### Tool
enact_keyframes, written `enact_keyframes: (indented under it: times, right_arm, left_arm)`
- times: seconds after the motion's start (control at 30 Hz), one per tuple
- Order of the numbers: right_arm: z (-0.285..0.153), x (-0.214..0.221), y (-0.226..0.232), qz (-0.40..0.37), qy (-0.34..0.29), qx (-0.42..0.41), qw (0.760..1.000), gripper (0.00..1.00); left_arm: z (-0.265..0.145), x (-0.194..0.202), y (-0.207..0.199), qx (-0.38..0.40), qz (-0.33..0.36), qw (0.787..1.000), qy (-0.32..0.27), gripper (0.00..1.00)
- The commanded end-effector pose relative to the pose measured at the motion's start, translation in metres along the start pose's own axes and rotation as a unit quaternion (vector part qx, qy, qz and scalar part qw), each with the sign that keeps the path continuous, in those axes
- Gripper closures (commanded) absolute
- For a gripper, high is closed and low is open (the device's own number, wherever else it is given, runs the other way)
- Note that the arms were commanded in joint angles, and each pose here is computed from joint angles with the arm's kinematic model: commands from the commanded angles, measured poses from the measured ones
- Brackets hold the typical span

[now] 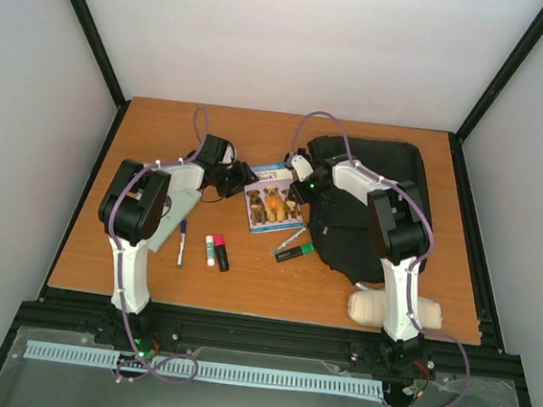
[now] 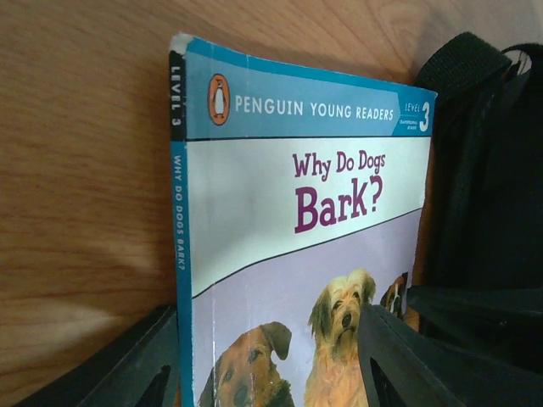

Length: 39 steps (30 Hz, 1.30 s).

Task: Pack the student bag
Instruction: Pick up the book from the center of the board.

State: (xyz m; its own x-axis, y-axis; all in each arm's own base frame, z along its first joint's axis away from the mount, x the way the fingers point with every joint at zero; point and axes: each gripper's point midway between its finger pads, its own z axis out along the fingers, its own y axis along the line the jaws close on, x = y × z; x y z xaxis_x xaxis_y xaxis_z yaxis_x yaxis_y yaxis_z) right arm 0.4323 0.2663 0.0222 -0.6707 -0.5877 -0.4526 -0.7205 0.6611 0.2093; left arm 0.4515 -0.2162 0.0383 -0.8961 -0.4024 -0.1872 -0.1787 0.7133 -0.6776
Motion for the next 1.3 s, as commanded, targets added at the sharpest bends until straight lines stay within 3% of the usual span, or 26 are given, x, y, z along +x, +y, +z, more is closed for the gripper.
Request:
enact_keyframes:
  times: [0.0, 0.13, 0.4, 0.57, 0.67, 0.9, 1.13, 1.27]
  right_arm:
    - [0.032, 0.048, 0.004, 0.017, 0.084, -0.006, 0.996, 0.72]
    - [0.041, 0.054, 0.011, 0.012, 0.096, -0.011, 0.995, 0.73]
    - [0.043, 0.054, 0.016, 0.008, 0.098, -0.014, 0.995, 0.72]
    - [0.04, 0.052, 0.019, 0.008, 0.095, -0.017, 0.995, 0.72]
    - [0.031, 0.043, 0.02, 0.004, 0.081, -0.015, 0.997, 0.72]
    - [-0.047, -0.009, 0.038, -0.012, -0.01, -0.026, 1.0, 0.63]
    - [-0.161, -0.028, 0.06, -0.042, -0.123, -0.023, 0.991, 0.31]
    - [-0.224, -0.019, 0.068, -0.031, -0.178, -0.039, 0.983, 0.21]
  left_arm:
    - [0.013, 0.014, -0.003, 0.042, -0.034, 0.998, 0.034, 0.44]
    - [0.007, 0.011, -0.025, 0.09, -0.027, 0.995, 0.035, 0.53]
    - [-0.013, 0.007, -0.049, 0.122, -0.007, 0.992, 0.029, 0.86]
    - [-0.025, 0.008, -0.058, 0.129, 0.002, 0.991, 0.023, 0.98]
    - [-0.04, 0.007, -0.065, 0.127, 0.015, 0.992, 0.014, 0.99]
    - [-0.099, 0.005, -0.09, 0.108, 0.088, 0.99, -0.029, 0.99]
    - [-0.164, 0.019, -0.125, 0.133, 0.151, 0.978, -0.053, 0.99]
    - [-0.2, 0.037, -0.151, 0.185, 0.188, 0.963, -0.052, 0.99]
